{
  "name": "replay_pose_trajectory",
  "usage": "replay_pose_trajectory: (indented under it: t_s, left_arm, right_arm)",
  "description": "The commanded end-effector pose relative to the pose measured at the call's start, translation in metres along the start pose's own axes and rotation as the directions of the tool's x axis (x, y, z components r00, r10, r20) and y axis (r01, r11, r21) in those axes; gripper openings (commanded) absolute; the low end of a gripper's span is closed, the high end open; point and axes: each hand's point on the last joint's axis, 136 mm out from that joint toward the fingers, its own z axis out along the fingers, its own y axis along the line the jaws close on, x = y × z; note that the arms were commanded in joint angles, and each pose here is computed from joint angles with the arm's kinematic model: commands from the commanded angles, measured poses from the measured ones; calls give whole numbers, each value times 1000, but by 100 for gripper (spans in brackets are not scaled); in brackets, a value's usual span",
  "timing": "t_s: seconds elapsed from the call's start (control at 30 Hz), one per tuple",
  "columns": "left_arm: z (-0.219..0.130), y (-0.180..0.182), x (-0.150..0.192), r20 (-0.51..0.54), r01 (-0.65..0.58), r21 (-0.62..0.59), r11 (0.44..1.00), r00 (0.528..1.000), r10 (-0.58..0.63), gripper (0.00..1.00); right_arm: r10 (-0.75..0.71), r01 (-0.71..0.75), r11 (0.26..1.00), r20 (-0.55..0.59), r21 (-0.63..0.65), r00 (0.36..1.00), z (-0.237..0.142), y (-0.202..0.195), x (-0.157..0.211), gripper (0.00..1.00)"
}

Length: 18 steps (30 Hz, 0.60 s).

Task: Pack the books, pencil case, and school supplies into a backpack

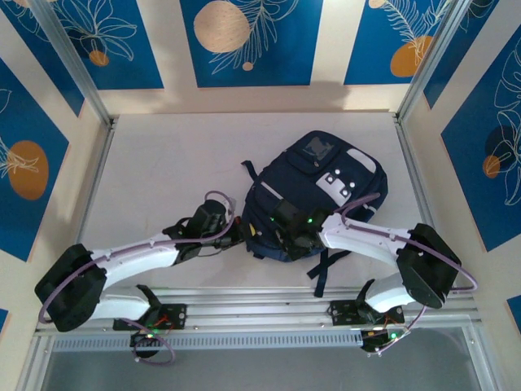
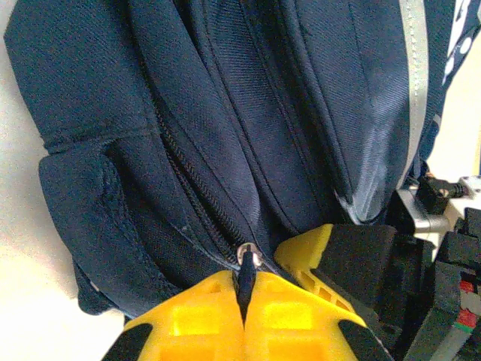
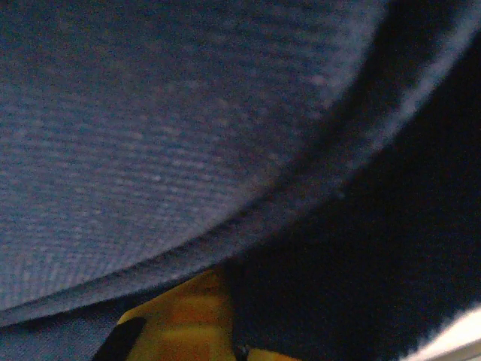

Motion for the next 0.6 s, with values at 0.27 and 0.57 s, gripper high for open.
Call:
replay_pose_trajectory:
  t_s: [0.27, 0.57]
  left_arm:
    - [0, 18, -25, 95, -43, -101, 994, 994, 53, 0]
    - [5, 24, -41, 131, -2, -88, 996, 991, 14, 0]
  right_arm:
    - [-187, 180, 981, 115, 69, 976, -6, -27, -34, 0]
    - [-287, 284, 958, 93, 44, 953, -5, -36, -34, 0]
